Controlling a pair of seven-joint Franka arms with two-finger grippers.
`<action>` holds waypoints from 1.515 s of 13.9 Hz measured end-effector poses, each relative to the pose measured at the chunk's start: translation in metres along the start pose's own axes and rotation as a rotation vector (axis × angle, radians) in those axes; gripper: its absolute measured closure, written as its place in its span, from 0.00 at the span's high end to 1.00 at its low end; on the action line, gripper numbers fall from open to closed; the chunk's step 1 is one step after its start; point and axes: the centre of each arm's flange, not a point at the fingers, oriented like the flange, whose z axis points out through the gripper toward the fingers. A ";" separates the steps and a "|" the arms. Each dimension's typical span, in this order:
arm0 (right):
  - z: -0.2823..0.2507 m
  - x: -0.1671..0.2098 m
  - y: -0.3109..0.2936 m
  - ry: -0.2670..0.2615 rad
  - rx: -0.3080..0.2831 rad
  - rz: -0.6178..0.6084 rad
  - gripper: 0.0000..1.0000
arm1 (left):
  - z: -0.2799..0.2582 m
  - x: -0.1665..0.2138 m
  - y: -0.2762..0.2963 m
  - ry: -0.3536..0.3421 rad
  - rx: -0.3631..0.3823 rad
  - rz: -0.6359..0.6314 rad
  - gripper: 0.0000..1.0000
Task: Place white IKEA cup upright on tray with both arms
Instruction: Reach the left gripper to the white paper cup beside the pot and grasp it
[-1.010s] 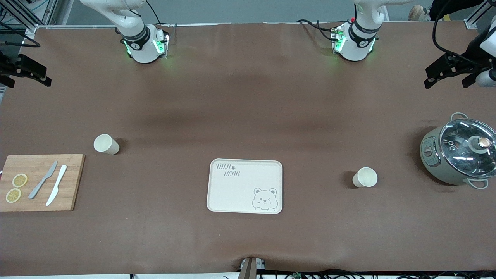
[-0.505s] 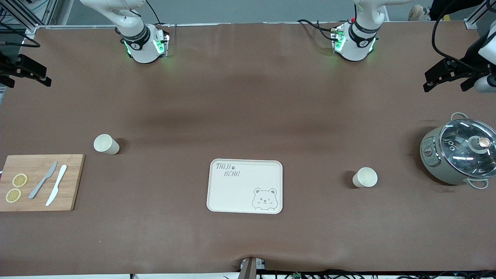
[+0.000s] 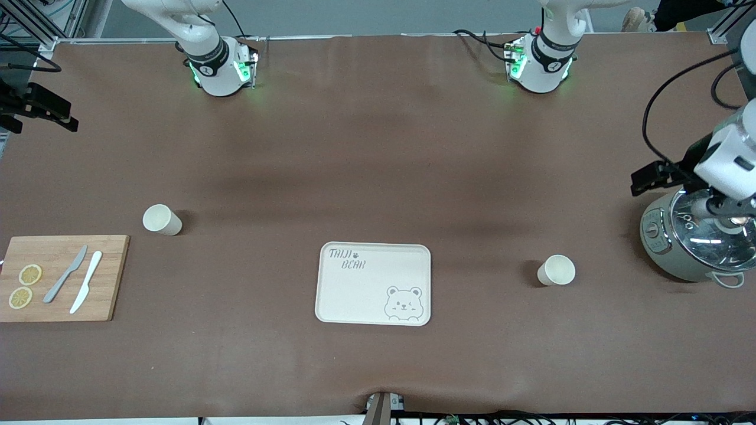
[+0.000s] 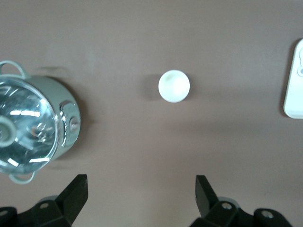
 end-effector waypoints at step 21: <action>0.027 0.019 0.018 -0.047 0.007 0.031 1.00 | 0.317 0.067 0.011 0.027 -0.079 -0.036 0.48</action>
